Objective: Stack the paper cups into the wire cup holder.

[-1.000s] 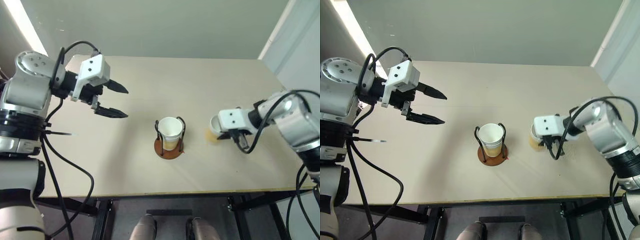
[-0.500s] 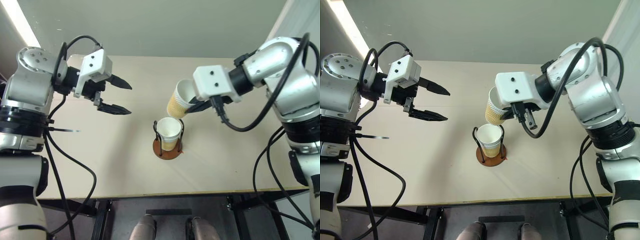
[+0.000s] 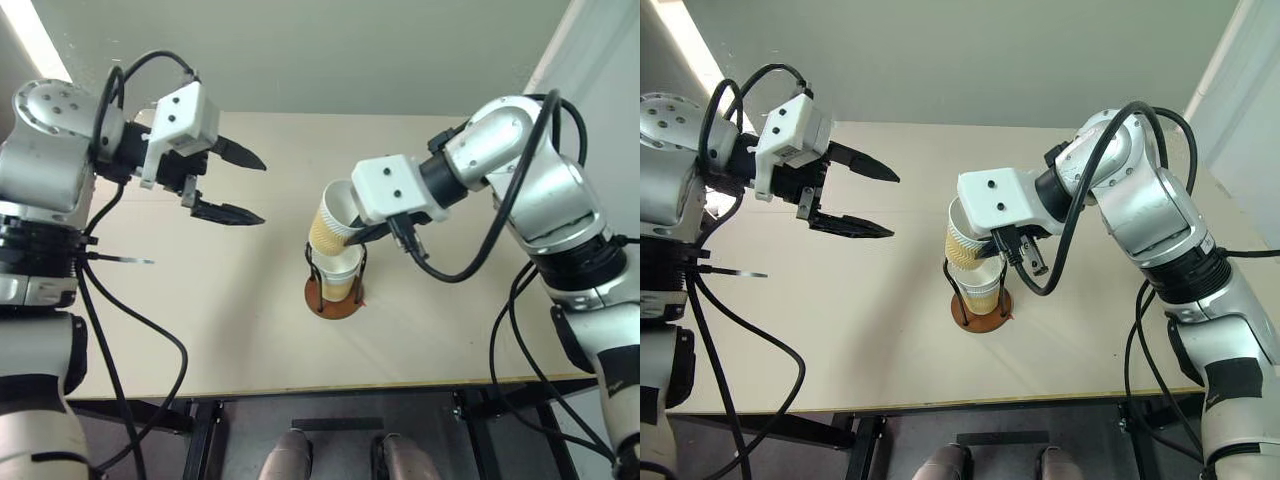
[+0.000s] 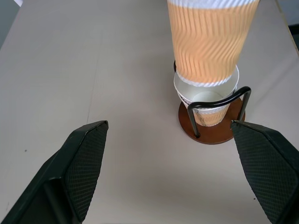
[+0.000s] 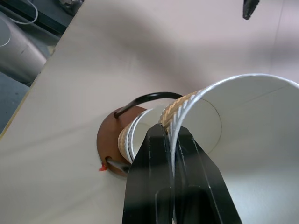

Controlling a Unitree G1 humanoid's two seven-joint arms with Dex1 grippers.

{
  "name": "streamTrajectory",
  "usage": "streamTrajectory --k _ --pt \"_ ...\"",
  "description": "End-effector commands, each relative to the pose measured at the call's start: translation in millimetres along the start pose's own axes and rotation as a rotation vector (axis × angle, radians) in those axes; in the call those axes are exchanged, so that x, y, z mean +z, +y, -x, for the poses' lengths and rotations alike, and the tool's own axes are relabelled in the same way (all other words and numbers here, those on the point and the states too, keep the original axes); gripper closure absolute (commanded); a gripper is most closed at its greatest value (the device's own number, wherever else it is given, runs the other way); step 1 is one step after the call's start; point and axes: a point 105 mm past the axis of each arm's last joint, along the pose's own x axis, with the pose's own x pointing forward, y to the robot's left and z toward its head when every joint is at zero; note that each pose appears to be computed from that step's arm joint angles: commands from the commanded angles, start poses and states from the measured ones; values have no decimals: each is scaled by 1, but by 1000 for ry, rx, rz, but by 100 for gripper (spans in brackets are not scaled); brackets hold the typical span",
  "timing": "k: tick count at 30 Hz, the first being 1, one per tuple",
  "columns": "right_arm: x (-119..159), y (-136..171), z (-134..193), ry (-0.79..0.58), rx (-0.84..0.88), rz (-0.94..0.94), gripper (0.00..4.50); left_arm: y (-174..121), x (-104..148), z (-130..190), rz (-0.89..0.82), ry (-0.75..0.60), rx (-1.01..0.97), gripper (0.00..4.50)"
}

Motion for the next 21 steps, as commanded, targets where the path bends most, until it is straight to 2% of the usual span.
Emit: streamTrajectory --k 1,12,18,21 --pt "-3 -1 -4 23 -1 28 446 -4 14 11 -34 -34 3 0" --pt "-26 4 -8 104 34 42 446 -4 14 11 -33 -33 17 0" --pt "-16 5 -7 69 44 48 446 -3 13 10 -40 -25 18 0" --pt "0 2 -5 -13 35 12 381 -3 12 8 -42 -20 16 0"
